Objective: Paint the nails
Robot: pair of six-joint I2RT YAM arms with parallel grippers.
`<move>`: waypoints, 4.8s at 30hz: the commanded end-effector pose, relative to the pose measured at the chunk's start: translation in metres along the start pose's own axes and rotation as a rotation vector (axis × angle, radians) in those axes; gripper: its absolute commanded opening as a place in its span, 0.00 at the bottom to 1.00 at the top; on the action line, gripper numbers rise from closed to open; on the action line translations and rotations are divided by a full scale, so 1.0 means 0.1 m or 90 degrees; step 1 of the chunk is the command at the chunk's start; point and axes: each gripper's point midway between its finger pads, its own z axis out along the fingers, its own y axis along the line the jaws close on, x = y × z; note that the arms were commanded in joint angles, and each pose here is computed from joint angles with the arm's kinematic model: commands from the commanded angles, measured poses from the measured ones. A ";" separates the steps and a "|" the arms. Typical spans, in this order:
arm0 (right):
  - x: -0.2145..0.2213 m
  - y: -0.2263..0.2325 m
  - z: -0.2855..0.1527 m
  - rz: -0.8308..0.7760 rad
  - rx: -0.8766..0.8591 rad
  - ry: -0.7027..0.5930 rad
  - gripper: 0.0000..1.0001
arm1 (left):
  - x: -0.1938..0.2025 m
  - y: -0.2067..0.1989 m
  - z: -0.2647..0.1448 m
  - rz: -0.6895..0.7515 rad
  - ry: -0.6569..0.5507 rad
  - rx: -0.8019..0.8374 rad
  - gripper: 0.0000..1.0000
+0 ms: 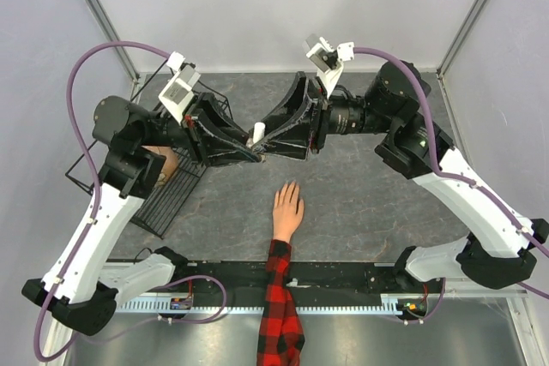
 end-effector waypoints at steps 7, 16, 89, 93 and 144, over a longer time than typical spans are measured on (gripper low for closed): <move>-0.20 -0.88 -0.22 0.059 0.376 -0.028 0.96 | -0.18 0.72 -0.19 0.122 -0.012 -0.278 0.02; -0.27 -1.20 -0.26 0.090 0.507 -0.058 0.59 | -0.17 1.04 -0.35 0.170 0.027 -0.377 0.02; -0.07 -0.97 -0.22 0.073 0.430 0.079 0.50 | 0.24 1.02 -0.52 0.264 0.160 -0.354 0.02; 0.03 -1.00 -0.19 0.082 0.421 0.100 0.44 | 0.30 1.04 -0.55 0.267 0.175 -0.368 0.02; 0.15 -0.82 -0.36 -0.099 0.339 0.119 0.00 | 0.44 0.71 -0.23 0.132 0.134 -0.203 0.02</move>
